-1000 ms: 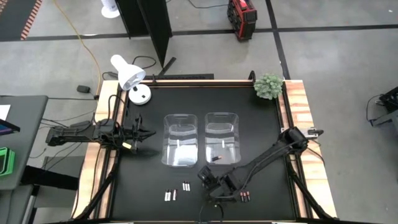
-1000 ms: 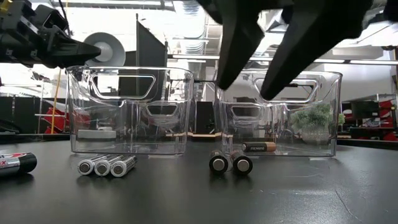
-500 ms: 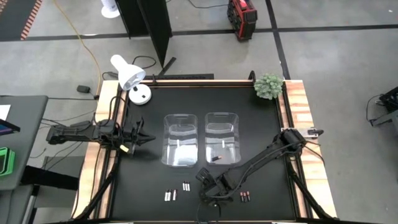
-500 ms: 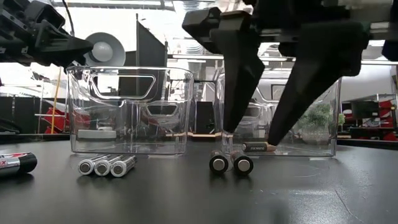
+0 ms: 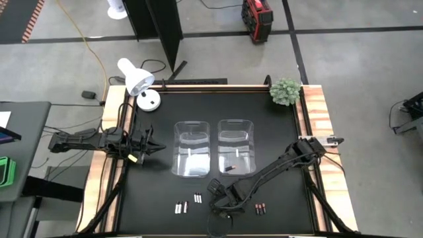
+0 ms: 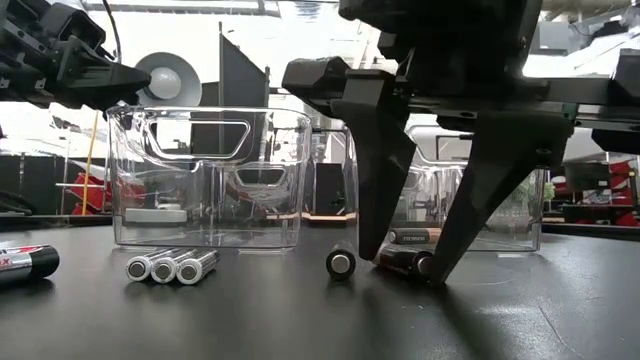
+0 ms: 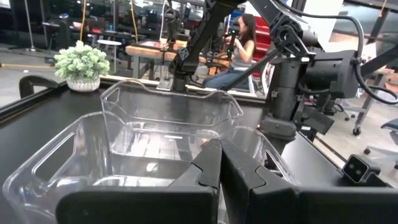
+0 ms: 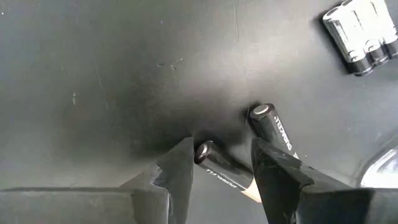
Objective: Sort batteries
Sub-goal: Put the black battery into the right transparent bin
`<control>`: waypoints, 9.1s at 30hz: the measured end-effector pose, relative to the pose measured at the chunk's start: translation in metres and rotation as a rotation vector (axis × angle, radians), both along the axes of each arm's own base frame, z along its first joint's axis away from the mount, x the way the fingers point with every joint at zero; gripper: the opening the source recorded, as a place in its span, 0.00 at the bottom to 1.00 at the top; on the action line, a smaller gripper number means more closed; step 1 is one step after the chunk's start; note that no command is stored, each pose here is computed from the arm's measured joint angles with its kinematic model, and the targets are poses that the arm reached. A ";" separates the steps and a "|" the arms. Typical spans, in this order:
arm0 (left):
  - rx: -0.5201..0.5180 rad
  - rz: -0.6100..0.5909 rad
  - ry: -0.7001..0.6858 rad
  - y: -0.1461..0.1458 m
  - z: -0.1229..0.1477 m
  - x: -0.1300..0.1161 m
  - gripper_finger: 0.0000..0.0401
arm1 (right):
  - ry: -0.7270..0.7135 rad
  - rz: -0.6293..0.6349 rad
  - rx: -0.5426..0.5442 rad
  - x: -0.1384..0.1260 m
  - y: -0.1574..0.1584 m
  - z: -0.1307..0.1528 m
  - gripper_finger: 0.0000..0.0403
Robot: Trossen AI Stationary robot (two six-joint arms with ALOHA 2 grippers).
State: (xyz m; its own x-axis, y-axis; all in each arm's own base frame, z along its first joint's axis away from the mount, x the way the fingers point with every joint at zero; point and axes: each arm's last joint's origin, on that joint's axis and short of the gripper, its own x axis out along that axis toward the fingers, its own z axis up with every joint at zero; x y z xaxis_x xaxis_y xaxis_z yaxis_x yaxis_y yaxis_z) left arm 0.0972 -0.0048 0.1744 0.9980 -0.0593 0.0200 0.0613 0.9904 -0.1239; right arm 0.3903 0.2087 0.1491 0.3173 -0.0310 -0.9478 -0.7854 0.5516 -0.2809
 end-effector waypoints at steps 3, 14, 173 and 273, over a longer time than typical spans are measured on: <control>0.000 0.001 0.000 0.000 0.000 0.000 0.00 | 0.008 0.000 -0.006 0.001 -0.001 -0.002 0.42; 0.000 0.001 -0.001 0.000 0.000 0.000 0.00 | -0.010 0.006 0.009 0.002 0.001 -0.004 0.25; 0.043 -0.063 0.579 -0.192 0.079 0.105 0.41 | -0.684 -0.624 -0.214 -0.053 0.005 0.169 0.55; 0.101 0.365 0.798 -0.235 0.023 0.208 0.10 | -1.041 -0.733 -0.397 -0.082 0.005 0.185 0.55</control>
State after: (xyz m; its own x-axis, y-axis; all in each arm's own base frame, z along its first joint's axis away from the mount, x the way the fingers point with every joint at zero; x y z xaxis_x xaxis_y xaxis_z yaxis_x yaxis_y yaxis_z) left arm 0.3049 -0.2396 0.1972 0.6692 0.3024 -0.6788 -0.3285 0.9397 0.0948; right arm 0.3083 0.2136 0.3344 0.6745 -0.7202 -0.1626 0.3330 0.4933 -0.8036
